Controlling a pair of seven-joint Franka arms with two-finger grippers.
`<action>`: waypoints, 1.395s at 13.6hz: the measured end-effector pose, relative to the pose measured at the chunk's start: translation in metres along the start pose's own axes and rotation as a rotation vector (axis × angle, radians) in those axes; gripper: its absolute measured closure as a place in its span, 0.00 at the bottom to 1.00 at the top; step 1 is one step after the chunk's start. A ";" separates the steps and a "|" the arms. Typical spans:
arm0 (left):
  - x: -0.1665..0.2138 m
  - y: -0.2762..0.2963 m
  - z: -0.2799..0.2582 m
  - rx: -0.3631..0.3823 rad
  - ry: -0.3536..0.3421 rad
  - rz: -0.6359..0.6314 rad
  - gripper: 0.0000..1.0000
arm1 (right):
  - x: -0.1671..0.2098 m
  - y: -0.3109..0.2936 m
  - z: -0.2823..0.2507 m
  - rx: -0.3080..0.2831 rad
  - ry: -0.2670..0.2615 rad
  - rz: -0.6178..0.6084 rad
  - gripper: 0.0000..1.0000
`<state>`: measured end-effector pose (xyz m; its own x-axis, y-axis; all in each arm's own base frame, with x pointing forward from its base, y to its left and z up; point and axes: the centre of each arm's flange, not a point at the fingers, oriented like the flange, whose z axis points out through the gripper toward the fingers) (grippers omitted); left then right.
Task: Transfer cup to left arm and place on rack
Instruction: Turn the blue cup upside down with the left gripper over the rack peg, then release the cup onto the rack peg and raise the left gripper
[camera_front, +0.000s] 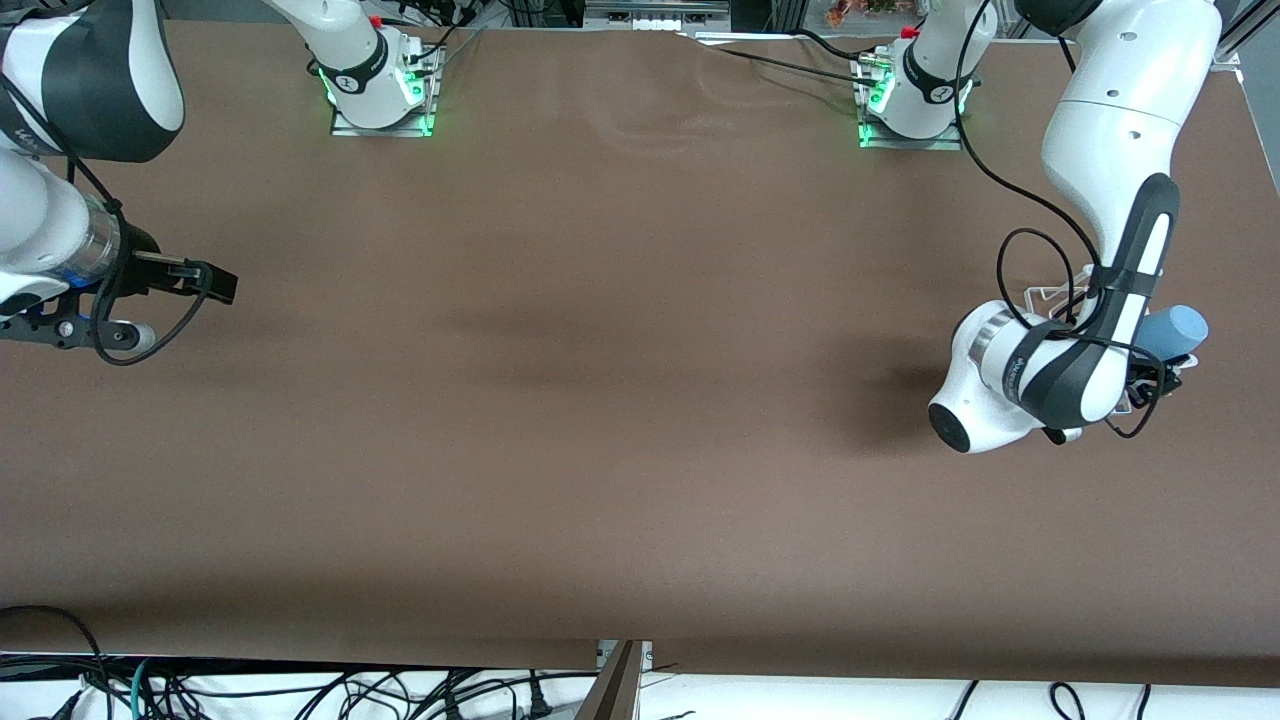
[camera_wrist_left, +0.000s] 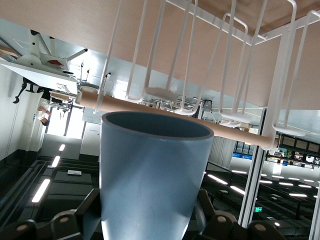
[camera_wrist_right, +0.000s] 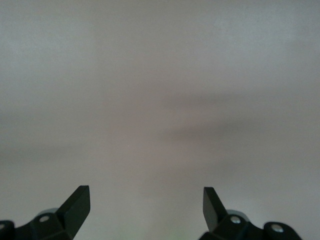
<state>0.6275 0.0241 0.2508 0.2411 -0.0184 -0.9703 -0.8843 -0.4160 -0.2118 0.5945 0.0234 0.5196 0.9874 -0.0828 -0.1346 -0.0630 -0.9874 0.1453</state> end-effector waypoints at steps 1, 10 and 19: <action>0.002 0.001 0.000 0.002 0.000 0.003 0.20 | 0.000 0.000 -0.001 0.000 0.000 0.001 0.00; 0.024 0.012 -0.002 0.019 0.006 -0.014 0.05 | -0.010 0.000 -0.032 -0.008 -0.019 -0.005 0.00; -0.113 -0.018 -0.044 -0.298 0.337 -0.138 0.00 | -0.014 0.007 -0.031 0.054 -0.067 0.014 0.00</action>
<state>0.6337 -0.0068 0.3696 0.5082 -0.2184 -0.8331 -0.6933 -0.6776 -0.2453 0.5846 0.0219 0.5531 0.9745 -0.1040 -0.1987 -0.0865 -0.9917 0.0947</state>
